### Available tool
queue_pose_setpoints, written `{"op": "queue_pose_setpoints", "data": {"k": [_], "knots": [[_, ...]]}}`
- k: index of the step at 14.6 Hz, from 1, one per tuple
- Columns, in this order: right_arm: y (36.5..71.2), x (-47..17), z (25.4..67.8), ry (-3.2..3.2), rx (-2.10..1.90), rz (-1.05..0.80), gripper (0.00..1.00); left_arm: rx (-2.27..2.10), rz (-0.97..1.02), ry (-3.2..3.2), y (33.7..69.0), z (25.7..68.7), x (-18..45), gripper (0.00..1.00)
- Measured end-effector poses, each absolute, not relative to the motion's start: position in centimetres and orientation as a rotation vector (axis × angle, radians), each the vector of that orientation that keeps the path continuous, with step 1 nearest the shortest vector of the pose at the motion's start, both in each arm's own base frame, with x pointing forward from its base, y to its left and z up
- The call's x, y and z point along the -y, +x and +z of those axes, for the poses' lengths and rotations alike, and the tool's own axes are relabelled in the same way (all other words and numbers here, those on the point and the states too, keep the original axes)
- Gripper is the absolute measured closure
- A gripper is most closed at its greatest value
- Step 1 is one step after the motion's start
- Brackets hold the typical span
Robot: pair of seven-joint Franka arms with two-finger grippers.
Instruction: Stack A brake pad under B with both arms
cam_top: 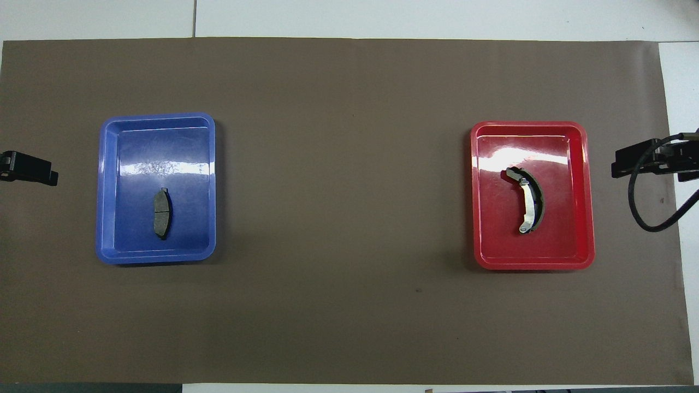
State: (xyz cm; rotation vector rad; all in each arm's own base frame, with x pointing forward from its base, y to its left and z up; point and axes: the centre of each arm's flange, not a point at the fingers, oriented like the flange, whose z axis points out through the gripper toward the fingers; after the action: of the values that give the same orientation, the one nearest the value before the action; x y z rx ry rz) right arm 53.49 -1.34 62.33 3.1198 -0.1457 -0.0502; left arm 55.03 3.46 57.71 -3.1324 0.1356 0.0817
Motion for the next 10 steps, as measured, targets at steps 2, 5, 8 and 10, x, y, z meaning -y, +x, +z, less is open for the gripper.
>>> {"op": "queue_pose_setpoints", "data": {"k": [2, 5, 8, 10], "knots": [[53.5, 1.3, 62.3, 3.12, 0.146, -0.05, 0.0, -0.139, 0.082, -3.132, 55.0, 57.7, -3.3, 0.0], [53.5, 1.3, 62.3, 3.12, 0.146, -0.051, 0.0, -0.145, 0.083, -3.132, 55.0, 57.7, -3.1, 0.0], [53.5, 1.3, 62.3, 3.12, 0.146, -0.051, 0.0, -0.159, 0.081, -3.131, 55.1, 57.4, -2.6, 0.0], [53.5, 1.3, 62.3, 3.12, 0.146, -0.051, 0.0, -0.172, 0.058, -3.129, 55.1, 56.6, -2.2, 0.0]]}}
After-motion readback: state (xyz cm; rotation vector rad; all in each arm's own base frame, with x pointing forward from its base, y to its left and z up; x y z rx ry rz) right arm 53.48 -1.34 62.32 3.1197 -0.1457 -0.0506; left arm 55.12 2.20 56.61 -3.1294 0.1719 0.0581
